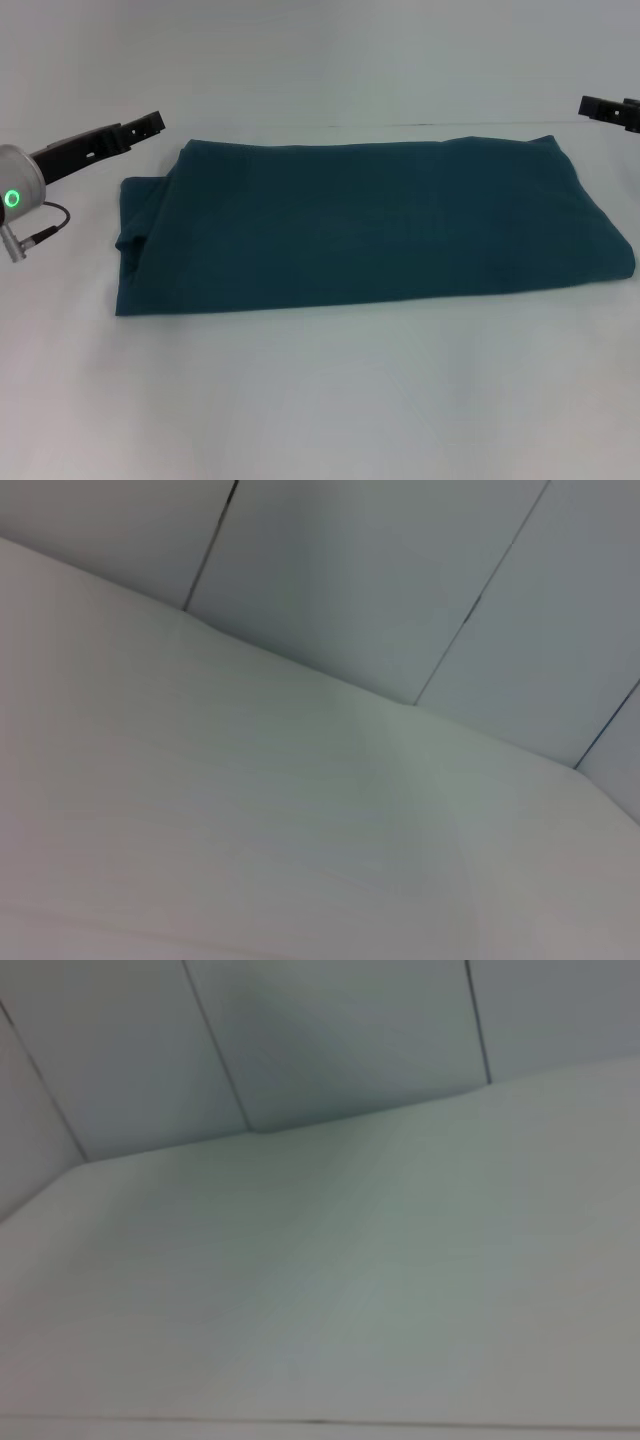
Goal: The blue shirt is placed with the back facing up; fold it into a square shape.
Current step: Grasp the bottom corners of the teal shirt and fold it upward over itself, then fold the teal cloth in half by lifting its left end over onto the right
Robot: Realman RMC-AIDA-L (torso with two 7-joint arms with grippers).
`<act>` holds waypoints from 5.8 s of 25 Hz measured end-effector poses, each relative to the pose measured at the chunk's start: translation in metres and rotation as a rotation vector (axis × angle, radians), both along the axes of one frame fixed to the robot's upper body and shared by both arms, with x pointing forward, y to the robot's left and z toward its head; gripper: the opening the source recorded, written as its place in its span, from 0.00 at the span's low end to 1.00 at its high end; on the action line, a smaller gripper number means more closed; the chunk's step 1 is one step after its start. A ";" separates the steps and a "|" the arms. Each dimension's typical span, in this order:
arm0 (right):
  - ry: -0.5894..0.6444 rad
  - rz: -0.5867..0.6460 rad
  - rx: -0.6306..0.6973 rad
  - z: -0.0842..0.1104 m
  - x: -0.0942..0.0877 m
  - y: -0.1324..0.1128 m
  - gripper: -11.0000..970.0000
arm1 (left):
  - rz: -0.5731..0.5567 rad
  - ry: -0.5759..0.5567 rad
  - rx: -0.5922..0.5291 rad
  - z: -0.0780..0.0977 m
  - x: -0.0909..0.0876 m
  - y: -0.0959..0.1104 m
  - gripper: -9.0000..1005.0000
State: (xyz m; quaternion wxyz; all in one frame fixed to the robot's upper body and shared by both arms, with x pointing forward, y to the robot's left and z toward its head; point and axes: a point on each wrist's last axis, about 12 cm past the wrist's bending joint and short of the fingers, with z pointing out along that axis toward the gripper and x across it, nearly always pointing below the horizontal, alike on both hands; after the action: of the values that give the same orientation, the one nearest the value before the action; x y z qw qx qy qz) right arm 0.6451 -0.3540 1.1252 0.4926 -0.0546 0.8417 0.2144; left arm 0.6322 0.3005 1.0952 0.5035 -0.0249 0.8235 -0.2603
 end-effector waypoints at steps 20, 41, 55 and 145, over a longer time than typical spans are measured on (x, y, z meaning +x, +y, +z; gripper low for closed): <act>0.190 0.152 0.285 -0.001 -0.056 -0.024 0.81 | -0.023 0.056 -0.037 -0.030 -0.044 0.019 0.85; 0.197 0.170 0.287 -0.004 -0.053 -0.012 0.80 | -0.105 0.047 0.186 -0.028 -0.013 -0.026 0.84; 0.201 0.163 0.284 -0.006 -0.056 -0.015 0.80 | -0.202 0.100 0.067 -0.021 -0.047 -0.002 0.84; 0.350 -0.036 0.120 -0.043 -0.061 -0.031 0.74 | -0.248 0.174 0.106 -0.040 -0.078 0.010 0.02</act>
State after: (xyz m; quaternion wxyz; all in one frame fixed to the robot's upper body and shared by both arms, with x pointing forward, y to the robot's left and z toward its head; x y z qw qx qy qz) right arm 0.5840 -0.3849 1.0819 0.3450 0.0282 0.9010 0.2616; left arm 0.5544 0.3103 1.0552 0.3949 0.0811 0.8732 -0.2737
